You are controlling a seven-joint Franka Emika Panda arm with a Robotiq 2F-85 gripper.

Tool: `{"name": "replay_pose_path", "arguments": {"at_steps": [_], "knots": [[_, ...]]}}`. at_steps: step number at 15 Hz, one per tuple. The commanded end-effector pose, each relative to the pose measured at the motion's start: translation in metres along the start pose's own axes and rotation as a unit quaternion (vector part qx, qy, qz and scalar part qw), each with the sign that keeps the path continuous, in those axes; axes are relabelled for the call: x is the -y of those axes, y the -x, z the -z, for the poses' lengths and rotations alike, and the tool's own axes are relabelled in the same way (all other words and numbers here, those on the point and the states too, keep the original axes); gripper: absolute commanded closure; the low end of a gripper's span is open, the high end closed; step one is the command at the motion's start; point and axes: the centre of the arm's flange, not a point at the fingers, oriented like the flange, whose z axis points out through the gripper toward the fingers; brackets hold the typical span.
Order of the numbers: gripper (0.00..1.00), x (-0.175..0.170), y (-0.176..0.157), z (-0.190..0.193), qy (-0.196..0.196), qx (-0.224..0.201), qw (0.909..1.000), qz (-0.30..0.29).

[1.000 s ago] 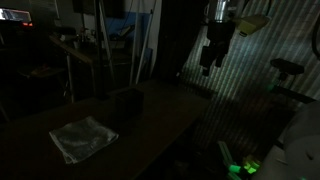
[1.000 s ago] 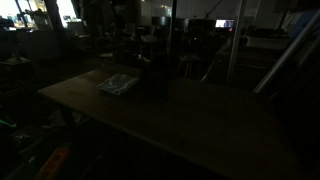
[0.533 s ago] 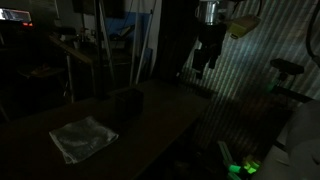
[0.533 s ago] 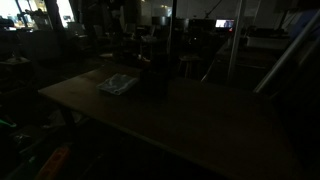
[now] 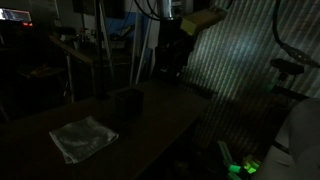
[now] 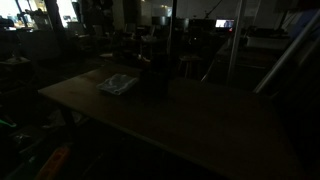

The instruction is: Pick the cloth and shove it in the box

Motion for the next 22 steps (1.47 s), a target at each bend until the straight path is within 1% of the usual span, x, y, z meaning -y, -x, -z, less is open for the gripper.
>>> {"name": "replay_pose_path", "arguments": {"at_steps": [1,5,9,13,15,17,22], "knots": [[0.0,0.035,-0.045,0.026,-0.025,-0.018,0.9993,-0.023],[0.0,0.073,-0.081,0.041,-0.053,-0.056,0.9969,-0.016],[0.0,0.104,-0.12,0.048,-0.073,-0.099,0.9923,0.011],[0.0,0.13,-0.156,0.036,-0.087,-0.132,0.9865,0.04],[0.0,0.145,-0.171,0.02,-0.085,-0.135,0.9854,0.058],[0.0,0.159,-0.179,0.001,-0.087,-0.129,0.985,0.075],[0.0,0.198,-0.193,-0.051,-0.09,-0.098,0.9854,0.107]]}}
